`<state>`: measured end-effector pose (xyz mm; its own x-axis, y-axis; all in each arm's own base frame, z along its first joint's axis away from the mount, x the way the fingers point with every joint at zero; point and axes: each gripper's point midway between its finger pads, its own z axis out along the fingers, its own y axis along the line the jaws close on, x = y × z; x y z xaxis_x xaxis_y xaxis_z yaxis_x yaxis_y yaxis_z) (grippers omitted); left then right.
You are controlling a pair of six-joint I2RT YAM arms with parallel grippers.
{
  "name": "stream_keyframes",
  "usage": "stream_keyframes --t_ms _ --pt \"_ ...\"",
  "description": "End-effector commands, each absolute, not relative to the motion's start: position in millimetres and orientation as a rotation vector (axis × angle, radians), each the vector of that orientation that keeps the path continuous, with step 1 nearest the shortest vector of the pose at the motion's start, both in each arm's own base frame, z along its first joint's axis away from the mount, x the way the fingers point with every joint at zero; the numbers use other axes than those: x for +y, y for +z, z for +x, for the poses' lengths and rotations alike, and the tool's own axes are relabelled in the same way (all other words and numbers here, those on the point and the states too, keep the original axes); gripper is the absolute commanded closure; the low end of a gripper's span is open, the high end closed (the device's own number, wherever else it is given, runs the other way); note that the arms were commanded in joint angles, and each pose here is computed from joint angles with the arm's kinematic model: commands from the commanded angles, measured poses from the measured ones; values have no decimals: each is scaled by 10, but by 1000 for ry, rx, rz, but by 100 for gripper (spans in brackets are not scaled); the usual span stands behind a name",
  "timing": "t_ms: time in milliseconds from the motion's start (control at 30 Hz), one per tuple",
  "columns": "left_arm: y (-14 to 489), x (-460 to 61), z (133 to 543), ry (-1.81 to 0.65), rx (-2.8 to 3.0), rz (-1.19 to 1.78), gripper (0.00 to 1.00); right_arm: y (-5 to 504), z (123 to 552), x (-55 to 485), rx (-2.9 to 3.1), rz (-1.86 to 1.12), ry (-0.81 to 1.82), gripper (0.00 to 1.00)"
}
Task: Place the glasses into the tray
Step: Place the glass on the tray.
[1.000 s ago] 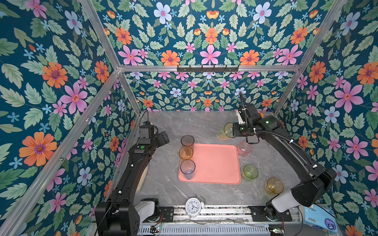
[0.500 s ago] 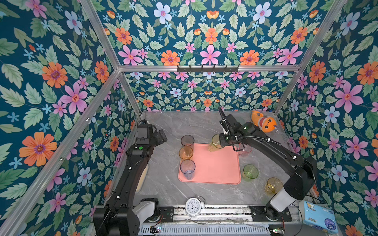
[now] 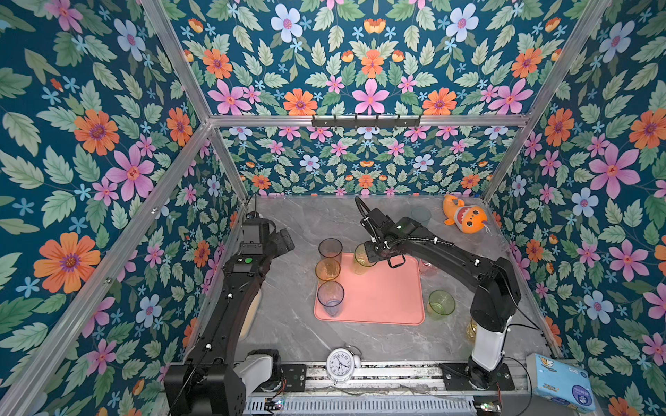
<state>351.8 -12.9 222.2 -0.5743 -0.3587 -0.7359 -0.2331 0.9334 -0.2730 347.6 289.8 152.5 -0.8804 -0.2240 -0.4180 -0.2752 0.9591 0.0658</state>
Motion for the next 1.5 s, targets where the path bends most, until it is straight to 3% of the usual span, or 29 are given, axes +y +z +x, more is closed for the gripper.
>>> stream_keyframes --t_ms 0,1467 --pt "2199 -115 3487 -171 2219 -415 7 1532 3524 2915 2679 -337 164 100" --pt "2158 -141 3487 -184 2229 -407 7 1368 3657 2935 2750 -365 15 100"
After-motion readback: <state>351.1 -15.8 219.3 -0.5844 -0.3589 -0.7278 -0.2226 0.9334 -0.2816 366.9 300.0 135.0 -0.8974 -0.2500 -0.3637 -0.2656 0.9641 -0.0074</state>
